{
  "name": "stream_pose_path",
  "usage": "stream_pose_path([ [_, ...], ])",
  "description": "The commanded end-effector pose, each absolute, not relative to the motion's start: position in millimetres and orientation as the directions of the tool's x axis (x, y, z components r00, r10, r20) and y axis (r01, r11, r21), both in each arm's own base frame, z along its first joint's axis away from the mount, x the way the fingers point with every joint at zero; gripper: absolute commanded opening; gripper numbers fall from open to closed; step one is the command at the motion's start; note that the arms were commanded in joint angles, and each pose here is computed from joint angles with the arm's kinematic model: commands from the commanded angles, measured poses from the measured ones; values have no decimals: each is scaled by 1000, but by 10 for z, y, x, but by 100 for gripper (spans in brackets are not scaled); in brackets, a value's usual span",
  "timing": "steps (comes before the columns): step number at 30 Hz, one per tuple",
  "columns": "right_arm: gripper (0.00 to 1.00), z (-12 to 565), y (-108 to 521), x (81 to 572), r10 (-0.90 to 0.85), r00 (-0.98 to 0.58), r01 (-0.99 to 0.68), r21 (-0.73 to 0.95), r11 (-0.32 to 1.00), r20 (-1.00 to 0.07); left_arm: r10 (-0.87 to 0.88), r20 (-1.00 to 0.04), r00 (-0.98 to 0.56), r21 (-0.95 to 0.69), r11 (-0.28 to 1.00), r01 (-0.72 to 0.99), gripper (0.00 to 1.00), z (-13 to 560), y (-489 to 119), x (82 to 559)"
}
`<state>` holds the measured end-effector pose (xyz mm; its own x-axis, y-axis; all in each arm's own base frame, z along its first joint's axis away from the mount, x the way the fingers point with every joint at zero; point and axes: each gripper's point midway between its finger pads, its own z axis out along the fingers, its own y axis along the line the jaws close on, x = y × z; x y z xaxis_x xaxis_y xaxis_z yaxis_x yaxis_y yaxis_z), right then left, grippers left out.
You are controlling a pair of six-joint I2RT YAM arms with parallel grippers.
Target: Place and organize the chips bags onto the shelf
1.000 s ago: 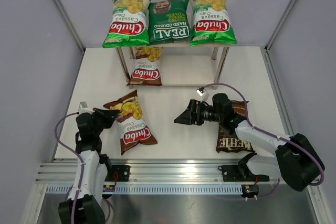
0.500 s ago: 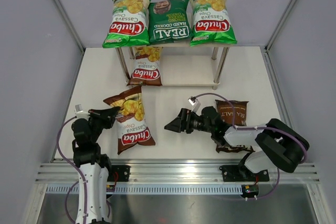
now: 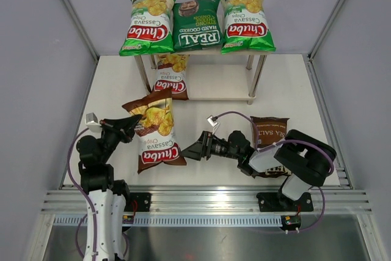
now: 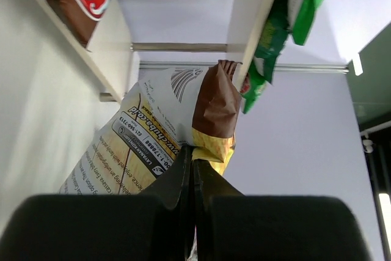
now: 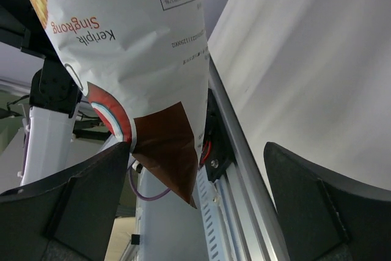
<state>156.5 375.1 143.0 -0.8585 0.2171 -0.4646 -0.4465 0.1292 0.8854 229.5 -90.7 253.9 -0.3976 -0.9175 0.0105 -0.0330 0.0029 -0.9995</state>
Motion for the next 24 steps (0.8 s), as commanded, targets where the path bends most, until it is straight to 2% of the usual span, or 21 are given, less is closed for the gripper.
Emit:
stream_pose_path([
  [1,100,2069,3902,1416,282,-806,-562,822,-92,-520,-886,-1,-464,-993,-53,103,0,3099,-1016,2165],
  [8,99,2266,4101,1203,280,-784,-607,778,-160,-554,-885,25,-464,-994,-72,83,0,3153,-1014,2168],
  [16,99,2496,4271,1309,331,-748,-646,747,-158,-576,-879,52,-473,-998,-64,9,0,3005,-1050,2149],
  [21,83,2535,4343,1309,322,-730,-667,732,-139,-603,-883,64,-465,-998,-66,-11,0,2899,-1035,2185],
  [24,61,2477,4304,1327,320,-717,-674,733,-92,-620,-891,20,-453,-1000,-26,7,0,2901,-1015,2205],
])
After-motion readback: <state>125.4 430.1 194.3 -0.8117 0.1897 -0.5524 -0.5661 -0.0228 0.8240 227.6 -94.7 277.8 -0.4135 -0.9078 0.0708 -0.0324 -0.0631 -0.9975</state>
